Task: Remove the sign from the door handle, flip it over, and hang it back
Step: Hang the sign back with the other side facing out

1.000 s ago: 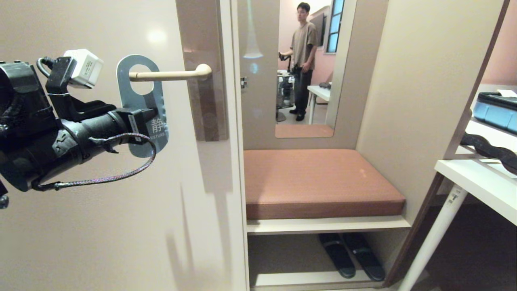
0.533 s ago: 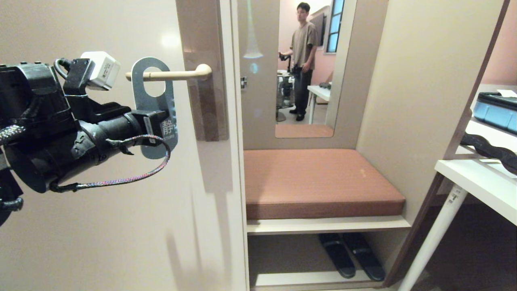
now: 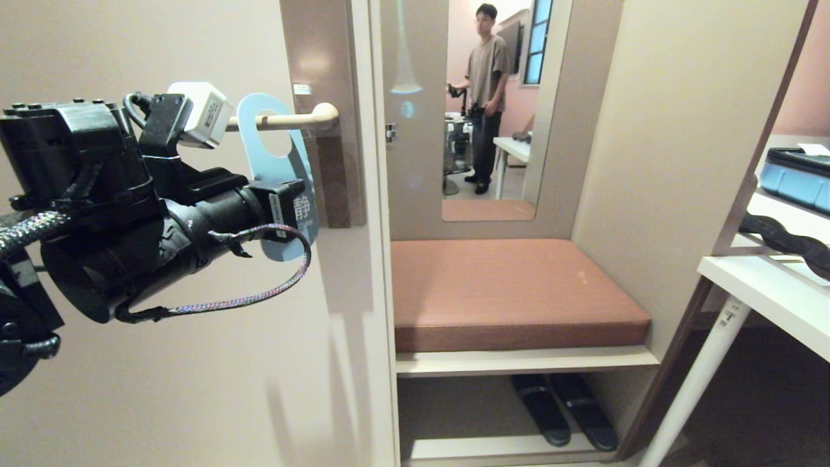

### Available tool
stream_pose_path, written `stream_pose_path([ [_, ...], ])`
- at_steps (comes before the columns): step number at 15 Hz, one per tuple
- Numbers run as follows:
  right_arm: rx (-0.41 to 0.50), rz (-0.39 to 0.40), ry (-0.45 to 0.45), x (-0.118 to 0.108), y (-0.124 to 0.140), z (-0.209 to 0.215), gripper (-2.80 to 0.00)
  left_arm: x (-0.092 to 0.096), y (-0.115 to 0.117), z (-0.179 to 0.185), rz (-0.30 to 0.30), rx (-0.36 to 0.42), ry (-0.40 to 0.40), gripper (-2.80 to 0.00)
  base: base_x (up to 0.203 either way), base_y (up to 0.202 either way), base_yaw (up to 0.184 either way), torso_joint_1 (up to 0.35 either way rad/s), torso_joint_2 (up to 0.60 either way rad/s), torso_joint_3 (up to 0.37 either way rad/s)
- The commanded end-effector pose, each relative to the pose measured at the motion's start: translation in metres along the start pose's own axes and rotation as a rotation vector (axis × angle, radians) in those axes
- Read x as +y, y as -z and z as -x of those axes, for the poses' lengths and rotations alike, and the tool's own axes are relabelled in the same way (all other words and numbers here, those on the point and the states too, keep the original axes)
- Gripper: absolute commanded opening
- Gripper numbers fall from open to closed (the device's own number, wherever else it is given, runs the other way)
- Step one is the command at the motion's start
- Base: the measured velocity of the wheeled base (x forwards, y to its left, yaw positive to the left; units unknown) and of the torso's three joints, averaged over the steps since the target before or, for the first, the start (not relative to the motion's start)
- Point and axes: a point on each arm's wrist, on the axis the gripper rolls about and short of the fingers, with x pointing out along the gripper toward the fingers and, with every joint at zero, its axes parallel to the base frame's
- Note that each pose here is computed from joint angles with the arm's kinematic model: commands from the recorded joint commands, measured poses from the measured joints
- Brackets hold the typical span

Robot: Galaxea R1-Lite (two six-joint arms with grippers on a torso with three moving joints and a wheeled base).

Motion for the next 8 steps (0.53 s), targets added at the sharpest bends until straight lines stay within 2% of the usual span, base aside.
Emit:
stream_pose_path([
  [1,0.001,0.001,0.0,0.0,0.0001,0.0,-2.8,-0.0016,0.0014,-0.0007,-0.001,0.005,0.004,-2.8,0.0,0.0,0.0,0.0,0.0,0.0],
  [8,0.0,0.001,0.0,0.0,0.0,0.0,-2.8,-0.0008,0.0028,-0.0016,-0.001,0.011,-0.002,-2.8,0.0,0.0,0.0,0.0,0.0,0.0],
])
